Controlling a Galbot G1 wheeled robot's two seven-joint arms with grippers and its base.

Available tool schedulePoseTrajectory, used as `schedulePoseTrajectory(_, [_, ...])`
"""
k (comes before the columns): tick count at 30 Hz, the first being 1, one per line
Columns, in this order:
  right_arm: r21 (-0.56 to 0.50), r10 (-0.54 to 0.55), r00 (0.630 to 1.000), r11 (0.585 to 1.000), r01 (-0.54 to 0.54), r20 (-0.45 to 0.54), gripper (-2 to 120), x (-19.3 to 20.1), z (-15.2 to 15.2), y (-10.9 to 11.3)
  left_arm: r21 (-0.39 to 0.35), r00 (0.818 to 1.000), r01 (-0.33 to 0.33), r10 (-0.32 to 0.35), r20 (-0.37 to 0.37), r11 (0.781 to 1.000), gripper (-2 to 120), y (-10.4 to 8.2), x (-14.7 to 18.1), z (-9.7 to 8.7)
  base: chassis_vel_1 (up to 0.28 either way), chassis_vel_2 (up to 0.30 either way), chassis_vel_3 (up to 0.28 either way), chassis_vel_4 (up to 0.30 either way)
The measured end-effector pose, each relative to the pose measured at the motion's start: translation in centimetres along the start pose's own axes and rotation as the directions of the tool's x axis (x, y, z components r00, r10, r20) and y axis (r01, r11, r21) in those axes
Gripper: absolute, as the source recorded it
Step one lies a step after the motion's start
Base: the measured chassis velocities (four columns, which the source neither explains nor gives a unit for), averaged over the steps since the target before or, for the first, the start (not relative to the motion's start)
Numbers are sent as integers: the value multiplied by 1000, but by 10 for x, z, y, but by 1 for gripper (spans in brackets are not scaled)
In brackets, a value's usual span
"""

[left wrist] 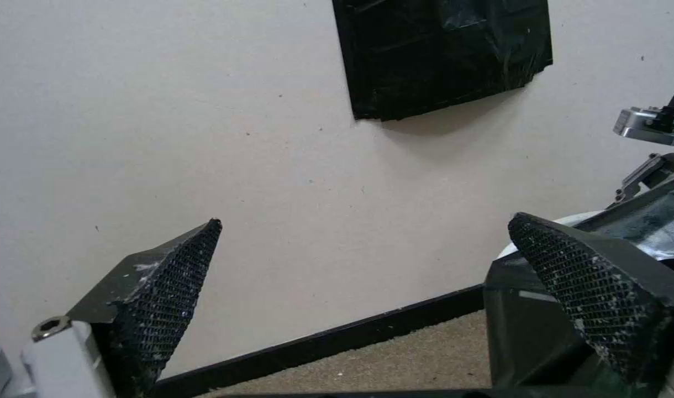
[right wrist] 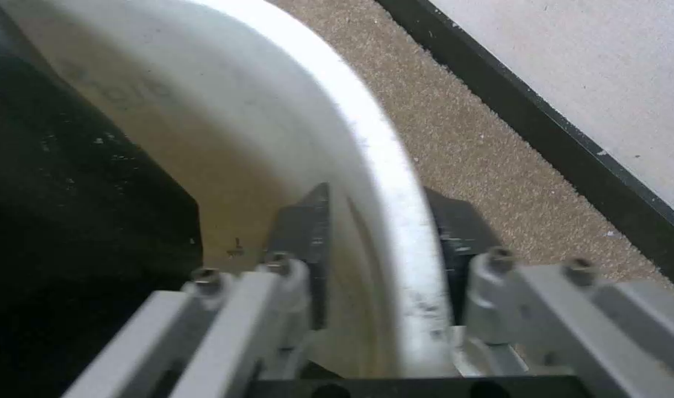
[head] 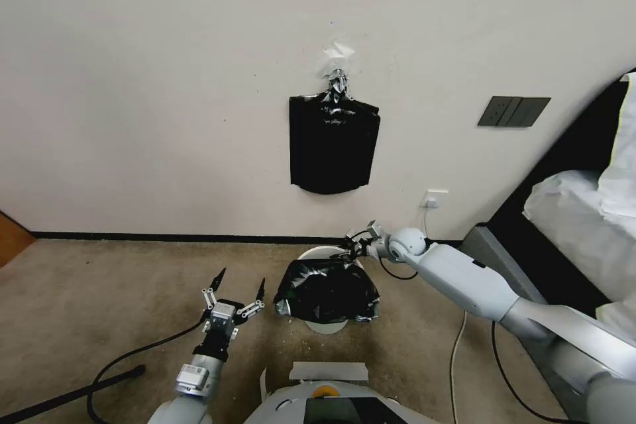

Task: Place a trash bag onto the trash bin.

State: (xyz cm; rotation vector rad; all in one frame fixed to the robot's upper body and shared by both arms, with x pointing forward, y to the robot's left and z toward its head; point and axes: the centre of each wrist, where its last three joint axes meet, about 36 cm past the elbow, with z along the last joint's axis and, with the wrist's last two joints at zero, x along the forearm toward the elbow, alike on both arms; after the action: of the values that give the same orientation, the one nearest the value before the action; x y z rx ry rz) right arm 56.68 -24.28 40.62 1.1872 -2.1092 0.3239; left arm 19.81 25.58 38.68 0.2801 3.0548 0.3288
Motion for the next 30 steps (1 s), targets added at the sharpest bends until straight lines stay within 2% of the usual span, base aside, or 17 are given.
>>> schedulePoseTrajectory(4, [1,-4,1000,1000,4,0,5,0,4,0,10,1000,6,-6,-1,1000,100,-2,0,-1,0,0,0,0])
schedulePoseTrajectory(12, [-40,12,998,999,-10,62,5,6,5,13,15,1000,10,-10,2,1000,100,-2,-1,-2,0,0,0,0])
schedulePoseTrajectory(15, [-101,52,993,994,-41,103,5,21,4,30,29,1000,21,-21,0,999,100,-2,-3,-3,0,0,0,0])
schedulePoseTrajectory(19, [-162,98,989,984,-79,110,5,33,3,39,35,999,32,-32,-1,999,100,0,-5,-3,0,0,0,0])
schedulePoseTrajectory(22, [-249,230,968,947,-201,96,5,55,1,56,50,999,45,-45,0,998,100,2,-10,-5,0,0,0,0])
schedulePoseTrajectory(23, [-249,230,968,947,-201,96,5,55,1,56,50,999,45,-45,0,998,100,2,-10,-5,0,0,0,0])
schedulePoseTrajectory(25, [-305,300,949,917,-257,102,5,68,-2,76,54,999,48,-48,4,997,100,3,-14,-7,0,0,0,0])
schedulePoseTrajectory(26, [-305,300,949,917,-257,102,5,68,-2,76,54,999,48,-48,4,997,100,3,-14,-7,0,0,0,0])
schedulePoseTrajectory(29, [-392,380,920,865,-314,100,4,79,-4,110,61,999,49,-49,3,997,100,6,-17,-8,0,0,0,0])
schedulePoseTrajectory(30, [-392,380,920,865,-314,100,4,79,-4,110,61,999,49,-49,3,997,100,6,-17,-8,0,0,0,0])
